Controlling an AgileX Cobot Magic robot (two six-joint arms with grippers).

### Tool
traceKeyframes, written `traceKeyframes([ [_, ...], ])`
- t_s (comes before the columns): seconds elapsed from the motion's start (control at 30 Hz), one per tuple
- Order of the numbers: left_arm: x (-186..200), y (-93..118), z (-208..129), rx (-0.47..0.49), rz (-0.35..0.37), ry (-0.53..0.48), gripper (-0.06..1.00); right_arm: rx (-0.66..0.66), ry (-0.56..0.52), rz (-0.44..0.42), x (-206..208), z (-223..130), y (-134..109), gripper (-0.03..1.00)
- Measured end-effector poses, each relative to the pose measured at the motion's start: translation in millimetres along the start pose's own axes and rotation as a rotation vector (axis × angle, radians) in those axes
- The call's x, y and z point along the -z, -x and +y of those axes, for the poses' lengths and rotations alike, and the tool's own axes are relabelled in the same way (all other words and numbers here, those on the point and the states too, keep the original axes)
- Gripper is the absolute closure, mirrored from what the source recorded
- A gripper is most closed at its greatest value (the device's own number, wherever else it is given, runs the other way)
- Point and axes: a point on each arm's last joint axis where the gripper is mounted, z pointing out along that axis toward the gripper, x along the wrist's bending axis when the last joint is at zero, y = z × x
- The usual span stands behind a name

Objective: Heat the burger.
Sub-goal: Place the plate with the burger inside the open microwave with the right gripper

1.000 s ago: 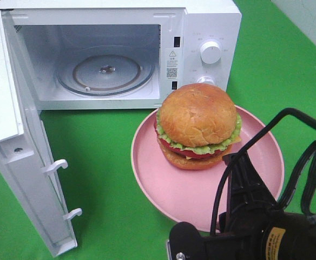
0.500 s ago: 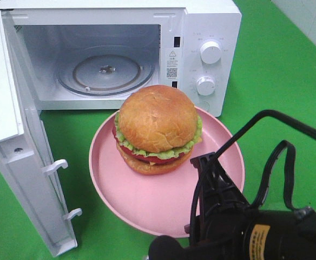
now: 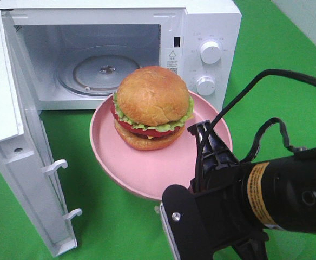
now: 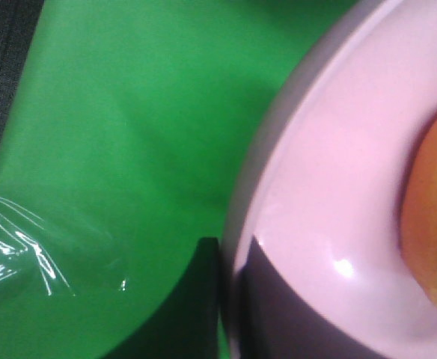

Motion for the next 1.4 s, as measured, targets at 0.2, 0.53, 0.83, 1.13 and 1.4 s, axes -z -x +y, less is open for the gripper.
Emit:
traceKeyframes([
  [0.2,0,0,0,0.000,0.000,0.000,-0.05,0.015,0.002,0.003,-2,-10,5,0.93],
  [0.53,0,0,0,0.000,0.000,0.000,-0.05,0.018,0.022,0.026,-3,-14,9,0.93],
  [0.83,0,0,0,0.000,0.000,0.000,-0.05,0.009,0.010,0.051,-1,-22,23,0.93],
  [1.13,0,0,0,0.000,0.000,0.000,-0.05,0.132,-0.016,0.144,-13,-17,38,0.93],
  [1.4,0,0,0,0.000,0.000,0.000,-0.05,0.160,-0.007,0.166,-30,-5,60,0.91],
])
